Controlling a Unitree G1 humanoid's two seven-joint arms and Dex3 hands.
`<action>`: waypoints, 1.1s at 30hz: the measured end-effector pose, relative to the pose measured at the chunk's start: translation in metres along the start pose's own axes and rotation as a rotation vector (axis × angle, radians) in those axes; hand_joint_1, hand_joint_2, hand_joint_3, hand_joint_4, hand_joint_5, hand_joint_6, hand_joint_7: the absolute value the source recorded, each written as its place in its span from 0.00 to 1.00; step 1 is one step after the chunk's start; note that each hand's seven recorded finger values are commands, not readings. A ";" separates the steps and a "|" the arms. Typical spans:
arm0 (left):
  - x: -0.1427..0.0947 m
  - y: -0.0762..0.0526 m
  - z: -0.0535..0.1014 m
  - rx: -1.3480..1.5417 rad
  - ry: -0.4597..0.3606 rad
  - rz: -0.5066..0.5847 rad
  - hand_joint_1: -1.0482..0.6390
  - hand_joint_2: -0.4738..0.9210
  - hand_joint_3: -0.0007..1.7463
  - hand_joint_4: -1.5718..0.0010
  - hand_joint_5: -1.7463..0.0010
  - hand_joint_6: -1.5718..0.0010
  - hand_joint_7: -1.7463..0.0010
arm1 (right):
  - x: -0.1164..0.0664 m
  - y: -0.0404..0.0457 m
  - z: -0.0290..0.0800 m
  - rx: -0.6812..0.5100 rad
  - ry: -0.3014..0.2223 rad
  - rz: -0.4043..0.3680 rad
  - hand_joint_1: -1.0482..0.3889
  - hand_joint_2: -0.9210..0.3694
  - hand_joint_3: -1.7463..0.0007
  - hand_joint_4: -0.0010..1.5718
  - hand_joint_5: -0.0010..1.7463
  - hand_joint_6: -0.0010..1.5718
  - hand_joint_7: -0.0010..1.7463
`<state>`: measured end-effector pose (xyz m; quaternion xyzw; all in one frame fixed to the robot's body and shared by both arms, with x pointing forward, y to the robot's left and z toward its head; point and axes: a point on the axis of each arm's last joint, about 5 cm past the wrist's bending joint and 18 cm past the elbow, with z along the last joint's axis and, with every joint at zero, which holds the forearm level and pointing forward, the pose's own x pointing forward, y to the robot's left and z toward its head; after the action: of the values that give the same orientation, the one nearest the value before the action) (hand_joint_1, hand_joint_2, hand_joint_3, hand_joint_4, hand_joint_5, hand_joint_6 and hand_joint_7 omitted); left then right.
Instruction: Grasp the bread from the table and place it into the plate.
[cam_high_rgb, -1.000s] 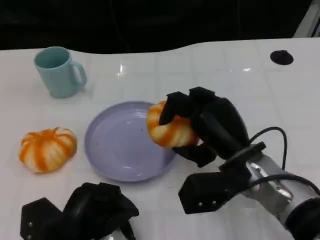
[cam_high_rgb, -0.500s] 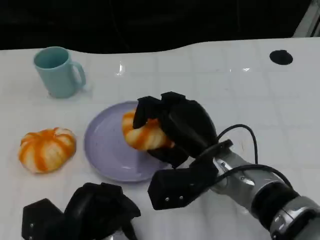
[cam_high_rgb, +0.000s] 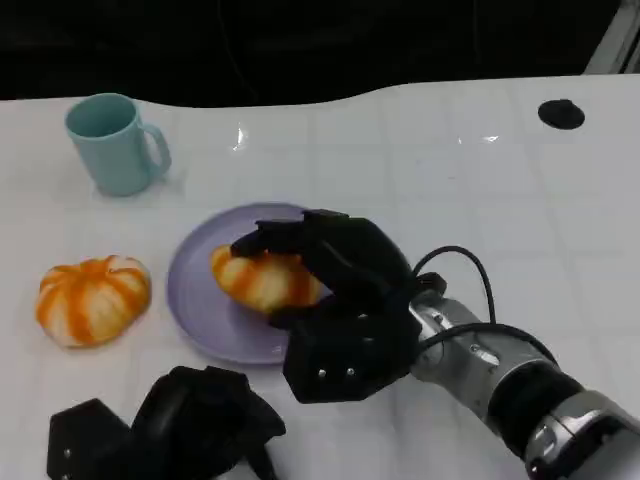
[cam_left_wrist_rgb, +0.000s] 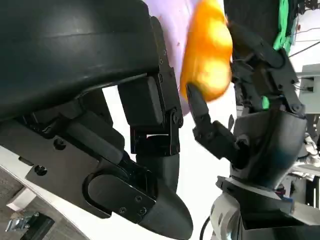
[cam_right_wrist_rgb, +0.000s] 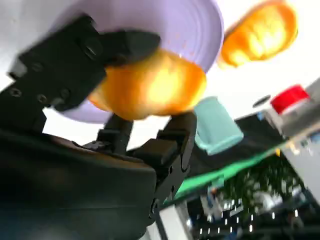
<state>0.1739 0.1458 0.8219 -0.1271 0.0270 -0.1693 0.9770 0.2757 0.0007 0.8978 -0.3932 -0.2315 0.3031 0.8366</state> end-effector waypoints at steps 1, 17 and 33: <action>0.000 0.000 0.000 0.000 0.000 0.000 0.00 0.91 0.00 0.04 0.48 0.00 0.73 | 0.001 -0.0011 0.001 -0.005 0.001 0.013 0.28 0.00 0.89 0.02 0.16 0.15 0.00; -0.001 0.000 0.000 0.000 0.001 0.001 0.00 0.91 0.00 0.04 0.48 0.00 0.73 | -0.007 -0.0176 0.001 0.037 -0.035 0.053 0.19 0.00 0.86 0.06 0.12 0.13 0.02; 0.000 0.002 0.001 0.007 0.000 0.000 0.00 0.90 0.00 0.04 0.48 0.00 0.73 | -0.069 -0.0269 -0.022 0.304 -0.078 -0.195 0.45 0.00 0.91 0.20 0.47 0.35 0.10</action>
<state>0.1749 0.1474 0.8224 -0.1238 0.0264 -0.1695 0.9774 0.2488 -0.0721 0.8962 -0.2256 -0.2523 0.2670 0.9023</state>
